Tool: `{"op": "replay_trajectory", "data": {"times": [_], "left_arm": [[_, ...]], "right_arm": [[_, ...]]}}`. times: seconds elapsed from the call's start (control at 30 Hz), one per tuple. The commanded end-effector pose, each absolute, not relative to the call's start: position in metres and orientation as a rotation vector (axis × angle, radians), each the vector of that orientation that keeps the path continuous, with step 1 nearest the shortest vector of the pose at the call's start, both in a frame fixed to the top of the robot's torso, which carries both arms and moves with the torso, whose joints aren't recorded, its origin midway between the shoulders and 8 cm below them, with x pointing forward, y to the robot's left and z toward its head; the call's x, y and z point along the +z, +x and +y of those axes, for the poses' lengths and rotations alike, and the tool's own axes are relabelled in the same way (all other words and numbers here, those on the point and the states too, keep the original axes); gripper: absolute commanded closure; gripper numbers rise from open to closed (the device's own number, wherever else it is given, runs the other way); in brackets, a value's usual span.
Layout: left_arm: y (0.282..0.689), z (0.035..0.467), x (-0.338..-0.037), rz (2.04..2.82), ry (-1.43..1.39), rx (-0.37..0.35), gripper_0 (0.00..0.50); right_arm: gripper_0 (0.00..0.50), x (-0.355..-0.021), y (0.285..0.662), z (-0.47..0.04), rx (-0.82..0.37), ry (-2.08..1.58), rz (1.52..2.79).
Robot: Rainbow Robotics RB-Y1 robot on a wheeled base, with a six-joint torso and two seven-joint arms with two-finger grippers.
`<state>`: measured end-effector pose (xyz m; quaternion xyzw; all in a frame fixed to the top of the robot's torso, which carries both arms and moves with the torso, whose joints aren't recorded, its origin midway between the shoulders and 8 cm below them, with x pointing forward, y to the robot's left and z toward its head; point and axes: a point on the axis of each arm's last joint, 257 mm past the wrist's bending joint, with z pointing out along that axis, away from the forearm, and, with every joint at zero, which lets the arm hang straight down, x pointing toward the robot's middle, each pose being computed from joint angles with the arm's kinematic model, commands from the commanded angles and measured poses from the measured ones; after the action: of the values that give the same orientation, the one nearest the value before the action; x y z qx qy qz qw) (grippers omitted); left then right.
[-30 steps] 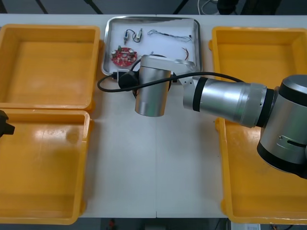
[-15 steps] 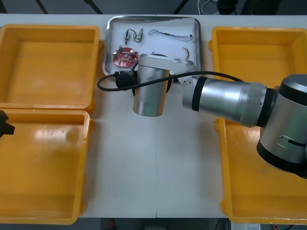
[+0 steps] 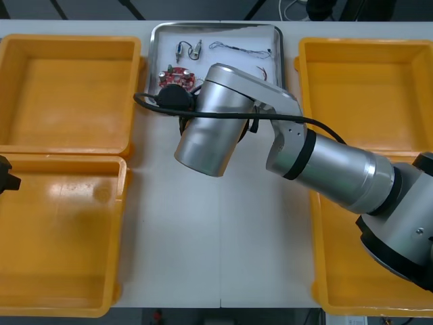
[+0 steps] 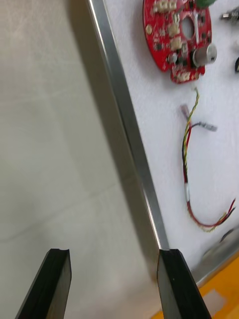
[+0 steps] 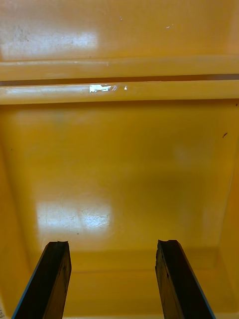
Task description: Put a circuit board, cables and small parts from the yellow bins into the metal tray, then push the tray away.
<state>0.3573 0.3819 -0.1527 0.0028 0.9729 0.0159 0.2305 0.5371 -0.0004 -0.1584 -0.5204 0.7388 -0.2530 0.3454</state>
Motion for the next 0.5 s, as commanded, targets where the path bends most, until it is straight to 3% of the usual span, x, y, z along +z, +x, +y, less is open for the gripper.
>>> {"op": "replay_trajectory", "data": {"times": [0.03, 0.3, 0.5], "left_arm": [[0.354, 0.399, -0.139, 2.654, 0.092, 0.149, 0.000], [0.354, 0.399, -0.139, 2.654, 0.092, 0.149, 0.000], [0.354, 0.399, -0.139, 2.654, 0.092, 0.149, 0.000]], "right_arm": [[0.000, -0.145, 0.510, -0.009, -0.575, -1.301, 1.983], [0.000, -0.144, 0.465, -0.074, -0.473, -1.129, 2.188], [0.000, -0.118, 0.459, -0.109, -0.443, -1.012, 2.144]]}}
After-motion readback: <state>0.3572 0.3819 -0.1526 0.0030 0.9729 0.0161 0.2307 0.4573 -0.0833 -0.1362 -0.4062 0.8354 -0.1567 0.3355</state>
